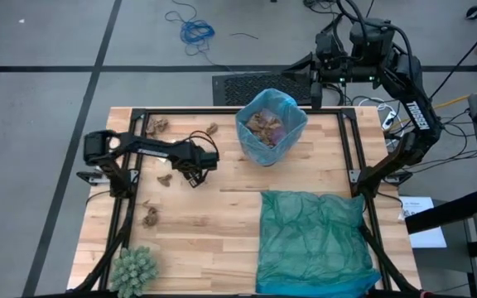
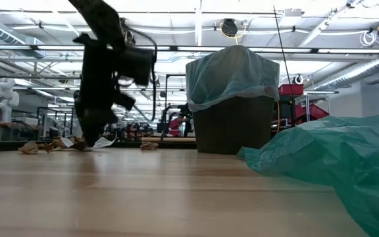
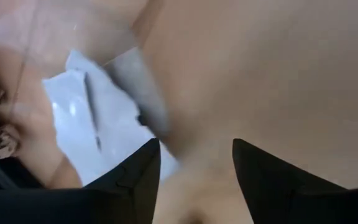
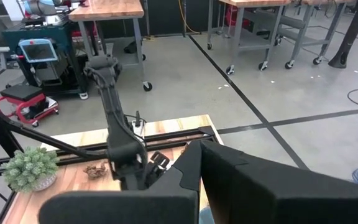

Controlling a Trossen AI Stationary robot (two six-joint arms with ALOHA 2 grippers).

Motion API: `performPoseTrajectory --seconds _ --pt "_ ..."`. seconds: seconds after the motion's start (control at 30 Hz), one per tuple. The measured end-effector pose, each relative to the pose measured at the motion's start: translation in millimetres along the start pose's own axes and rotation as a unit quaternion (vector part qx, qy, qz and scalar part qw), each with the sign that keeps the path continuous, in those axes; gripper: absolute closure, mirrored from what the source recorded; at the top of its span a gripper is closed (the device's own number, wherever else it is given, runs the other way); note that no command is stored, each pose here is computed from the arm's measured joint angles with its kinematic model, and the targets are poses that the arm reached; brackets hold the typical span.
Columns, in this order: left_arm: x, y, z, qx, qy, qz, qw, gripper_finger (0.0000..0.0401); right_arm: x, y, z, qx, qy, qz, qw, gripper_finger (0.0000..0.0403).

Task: Place trash/remove bag and relplace
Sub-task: Put the transparent plastic into the black trash bin

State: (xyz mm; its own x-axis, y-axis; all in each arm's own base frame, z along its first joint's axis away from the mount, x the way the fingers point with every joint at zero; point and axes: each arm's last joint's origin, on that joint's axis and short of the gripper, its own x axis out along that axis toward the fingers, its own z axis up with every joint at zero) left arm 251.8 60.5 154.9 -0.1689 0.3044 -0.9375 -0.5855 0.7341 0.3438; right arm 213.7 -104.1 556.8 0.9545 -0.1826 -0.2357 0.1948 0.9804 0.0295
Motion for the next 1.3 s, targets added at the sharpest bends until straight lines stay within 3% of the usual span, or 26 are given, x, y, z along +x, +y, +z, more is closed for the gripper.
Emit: performPoseTrajectory --seconds 0.23,0.4,0.5,0.63,0.73,0.9,1.1,1.3 --pt "33.1 7.5 9.2 0.015 0.040 0.046 0.998 0.0189 0.0 -0.1 0.1 0.003 -0.001 0.000 1.000 0.0403" --pt "43.7 12.8 18.8 0.022 0.025 0.055 0.998 0.0202 0.0 -0.1 1.4 0.012 -0.007 0.000 1.000 0.0403" --pt "46.2 17.6 23.2 0.016 0.026 0.032 0.999 0.0258 0.1 0.5 1.6 0.013 -0.008 0.001 1.000 0.0403" --pt "47.3 23.7 29.6 0.021 0.027 -0.016 0.999 0.0379 0.3 1.2 2.1 0.011 -0.010 0.002 1.000 0.0403" --pt "44.7 29.1 33.9 0.003 0.028 -0.039 0.999 0.0394 0.3 1.3 2.2 0.011 -0.011 0.003 1.000 0.0403" --pt "20.6 37.9 35.3 -0.006 0.011 -0.059 0.998 0.0399 0.3 1.3 2.2 0.008 -0.011 0.002 1.000 0.0403" --pt "-39.7 61.2 31.5 -0.036 -0.076 -0.078 0.993 0.0400 0.3 1.3 2.3 0.002 -0.011 0.002 1.000 0.0403" --pt "-103.2 88.6 20.1 -0.093 -0.176 -0.107 0.974 0.0400 0.7 3.0 3.4 -0.011 -0.017 0.006 1.000 0.0403"
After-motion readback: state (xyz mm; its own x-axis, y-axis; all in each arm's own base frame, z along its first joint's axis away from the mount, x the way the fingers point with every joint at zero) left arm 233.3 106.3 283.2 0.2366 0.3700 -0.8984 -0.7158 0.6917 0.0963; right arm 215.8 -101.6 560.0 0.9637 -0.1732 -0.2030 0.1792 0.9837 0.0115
